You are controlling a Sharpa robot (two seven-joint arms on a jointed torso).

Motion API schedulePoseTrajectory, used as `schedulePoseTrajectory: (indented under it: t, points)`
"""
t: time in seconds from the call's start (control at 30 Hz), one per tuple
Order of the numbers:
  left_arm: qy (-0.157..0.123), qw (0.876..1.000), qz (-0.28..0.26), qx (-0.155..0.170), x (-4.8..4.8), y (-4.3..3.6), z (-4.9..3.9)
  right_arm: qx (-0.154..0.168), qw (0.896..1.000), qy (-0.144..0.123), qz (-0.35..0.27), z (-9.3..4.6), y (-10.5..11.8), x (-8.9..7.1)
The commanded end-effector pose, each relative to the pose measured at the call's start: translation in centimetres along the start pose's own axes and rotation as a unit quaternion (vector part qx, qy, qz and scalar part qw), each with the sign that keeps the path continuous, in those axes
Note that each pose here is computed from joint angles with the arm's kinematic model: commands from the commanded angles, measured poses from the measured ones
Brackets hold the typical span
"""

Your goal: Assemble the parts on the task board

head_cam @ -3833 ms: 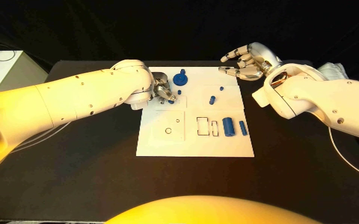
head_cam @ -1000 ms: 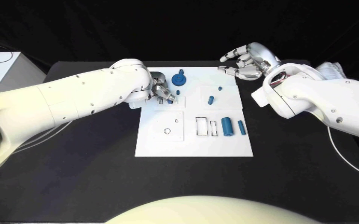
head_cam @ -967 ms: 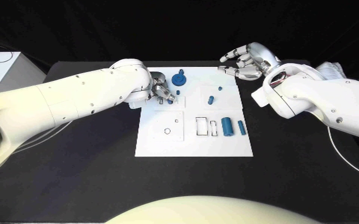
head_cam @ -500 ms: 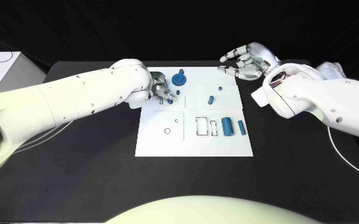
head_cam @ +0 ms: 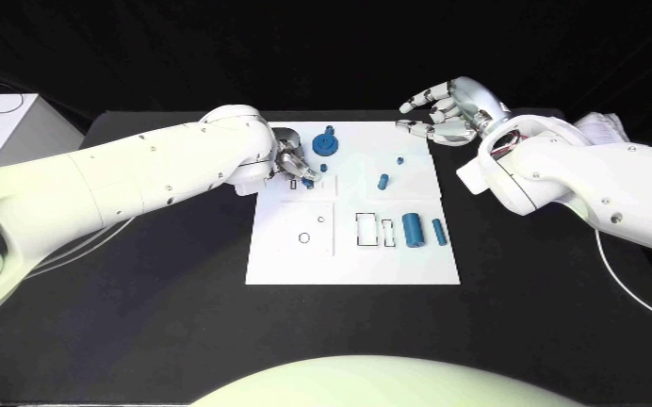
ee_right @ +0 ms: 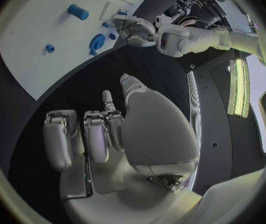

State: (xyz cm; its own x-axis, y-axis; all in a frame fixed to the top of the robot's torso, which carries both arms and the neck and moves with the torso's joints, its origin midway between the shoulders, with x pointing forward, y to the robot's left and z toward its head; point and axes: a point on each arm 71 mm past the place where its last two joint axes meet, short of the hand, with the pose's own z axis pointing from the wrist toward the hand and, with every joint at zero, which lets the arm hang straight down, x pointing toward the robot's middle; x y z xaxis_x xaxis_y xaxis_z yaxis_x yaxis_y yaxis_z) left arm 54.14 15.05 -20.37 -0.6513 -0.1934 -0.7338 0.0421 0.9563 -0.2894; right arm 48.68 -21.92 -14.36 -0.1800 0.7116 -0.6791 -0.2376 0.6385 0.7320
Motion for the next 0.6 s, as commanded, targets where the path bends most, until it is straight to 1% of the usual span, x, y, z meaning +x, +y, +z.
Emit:
schedulePoseTrajectory:
  t: [0.03, 0.27, 0.6]
  points:
    - [0.000, 1.000, 0.001, -0.017, 0.29, 0.52, 0.22, -0.001, 1.000, 0.007, 0.000, 0.00, 0.01, 0.13]
    - [0.003, 1.000, -0.004, -0.015, 0.31, 0.40, 0.21, -0.001, 1.000, 0.008, -0.001, 0.01, -0.03, 0.17]
    - [0.015, 1.000, -0.019, -0.009, 0.57, 0.17, 0.14, 0.000, 1.000, 0.010, -0.001, 0.00, -0.07, 0.21]
